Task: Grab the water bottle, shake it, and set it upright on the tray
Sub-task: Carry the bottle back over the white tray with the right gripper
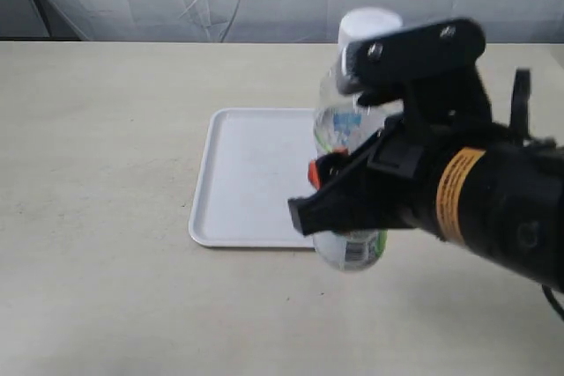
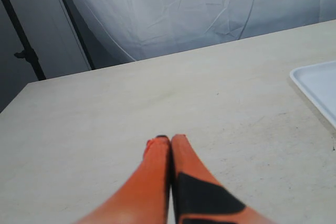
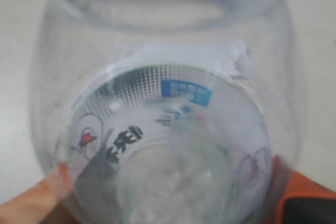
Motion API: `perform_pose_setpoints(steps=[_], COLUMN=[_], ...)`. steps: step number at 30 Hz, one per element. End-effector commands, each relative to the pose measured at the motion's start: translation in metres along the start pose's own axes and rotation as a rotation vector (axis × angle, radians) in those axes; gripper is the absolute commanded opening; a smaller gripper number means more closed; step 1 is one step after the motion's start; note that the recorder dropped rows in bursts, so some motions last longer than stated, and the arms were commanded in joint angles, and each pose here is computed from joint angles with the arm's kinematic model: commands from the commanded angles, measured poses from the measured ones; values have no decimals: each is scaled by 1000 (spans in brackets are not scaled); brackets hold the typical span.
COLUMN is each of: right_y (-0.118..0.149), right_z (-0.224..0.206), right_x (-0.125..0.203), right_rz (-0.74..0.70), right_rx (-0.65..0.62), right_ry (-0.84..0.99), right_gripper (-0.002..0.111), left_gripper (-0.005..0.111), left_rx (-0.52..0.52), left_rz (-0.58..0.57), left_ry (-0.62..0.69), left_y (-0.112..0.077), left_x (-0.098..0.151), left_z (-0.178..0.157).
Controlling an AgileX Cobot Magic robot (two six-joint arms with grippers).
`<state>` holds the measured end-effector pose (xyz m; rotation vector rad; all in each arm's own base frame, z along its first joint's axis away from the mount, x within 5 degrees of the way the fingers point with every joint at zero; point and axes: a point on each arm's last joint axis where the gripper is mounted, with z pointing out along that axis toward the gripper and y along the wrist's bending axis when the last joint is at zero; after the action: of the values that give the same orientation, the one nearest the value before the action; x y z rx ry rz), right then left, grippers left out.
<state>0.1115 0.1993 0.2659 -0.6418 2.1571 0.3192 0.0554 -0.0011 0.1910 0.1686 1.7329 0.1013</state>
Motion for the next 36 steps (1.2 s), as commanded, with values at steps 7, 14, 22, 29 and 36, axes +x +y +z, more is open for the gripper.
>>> perform_pose_setpoints(steps=[7, 14, 22, 29, 36], right_y=[-10, 3, 11, 34, -27], right_z=[-29, -19, -20, -21, -12], right_x=[-30, -15, -16, -27, -21], right_rz=[-11, -58, 7, -104, 62], right_rx=[-4, -63, -122, -371, 307], right_ry=[-148, 45, 82, -97, 4], right_gripper=[-1, -1, -1, -1, -1], left_gripper=[0, 0, 0, 0, 0], left_rx=[0, 0, 0, 0, 0], left_rz=[-5, -5, -5, -5, -5], left_ry=[-10, -10, -10, -10, -10], left_y=[0, 0, 0, 0, 0], left_x=[0, 0, 0, 0, 0], left_z=[0, 0, 0, 0, 0])
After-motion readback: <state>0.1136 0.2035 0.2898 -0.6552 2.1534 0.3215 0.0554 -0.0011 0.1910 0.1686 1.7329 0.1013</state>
